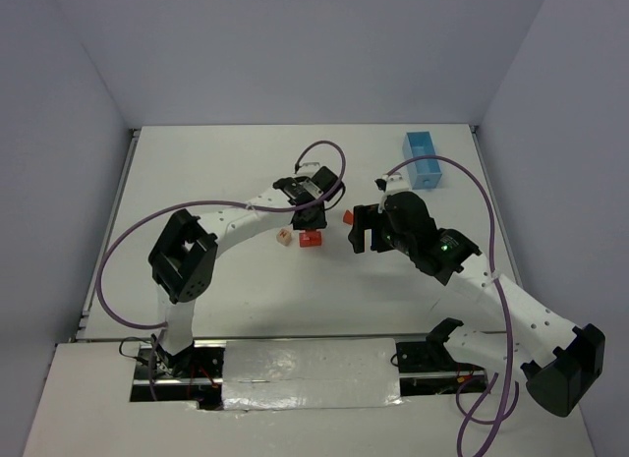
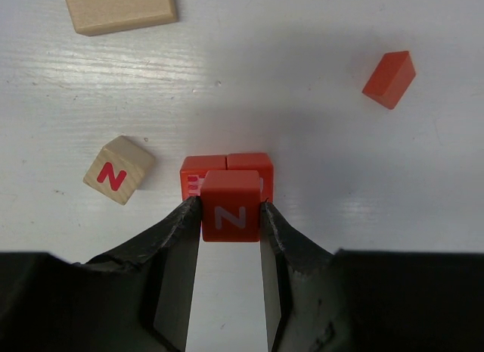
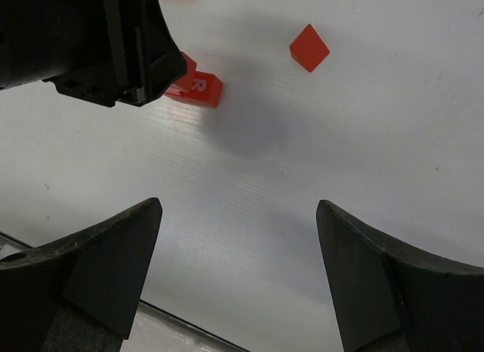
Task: Build the wood block tower
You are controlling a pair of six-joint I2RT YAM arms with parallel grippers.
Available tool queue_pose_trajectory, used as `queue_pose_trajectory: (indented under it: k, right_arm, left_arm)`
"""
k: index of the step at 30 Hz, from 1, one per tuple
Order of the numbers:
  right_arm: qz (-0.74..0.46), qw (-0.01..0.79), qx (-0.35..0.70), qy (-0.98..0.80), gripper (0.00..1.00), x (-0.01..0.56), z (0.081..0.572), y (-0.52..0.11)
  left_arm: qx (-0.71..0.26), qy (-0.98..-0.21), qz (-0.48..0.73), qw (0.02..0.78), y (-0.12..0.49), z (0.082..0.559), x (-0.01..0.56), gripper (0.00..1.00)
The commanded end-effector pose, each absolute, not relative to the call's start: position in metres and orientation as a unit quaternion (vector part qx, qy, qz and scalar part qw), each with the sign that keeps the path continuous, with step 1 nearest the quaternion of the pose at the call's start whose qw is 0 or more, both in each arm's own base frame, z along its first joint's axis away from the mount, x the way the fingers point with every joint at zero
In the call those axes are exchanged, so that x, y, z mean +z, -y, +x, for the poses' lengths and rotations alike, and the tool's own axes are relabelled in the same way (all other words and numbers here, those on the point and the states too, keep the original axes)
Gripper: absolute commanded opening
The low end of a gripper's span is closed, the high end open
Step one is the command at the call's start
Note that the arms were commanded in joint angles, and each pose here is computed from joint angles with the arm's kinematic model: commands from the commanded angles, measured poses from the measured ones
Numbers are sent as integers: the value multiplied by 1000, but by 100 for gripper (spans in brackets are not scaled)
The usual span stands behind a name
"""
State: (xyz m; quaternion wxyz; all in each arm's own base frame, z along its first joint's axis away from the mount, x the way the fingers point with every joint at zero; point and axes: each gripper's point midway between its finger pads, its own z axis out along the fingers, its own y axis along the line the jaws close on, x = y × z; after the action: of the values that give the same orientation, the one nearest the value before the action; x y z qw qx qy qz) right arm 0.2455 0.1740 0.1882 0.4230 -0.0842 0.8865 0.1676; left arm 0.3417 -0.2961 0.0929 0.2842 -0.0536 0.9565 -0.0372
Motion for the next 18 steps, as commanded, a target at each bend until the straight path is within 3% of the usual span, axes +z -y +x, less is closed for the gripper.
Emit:
queue_pose_trajectory:
  k: [1,18]
  right_arm:
    - [-77,442,175,-876,90,198,249,-174]
    - [-77,443,175,-876,90,198,248,-174]
  left_arm:
    - [-42,-952,-50,300,305,349,103,12]
    - [-37,-954,-52,292,312,350,95,13]
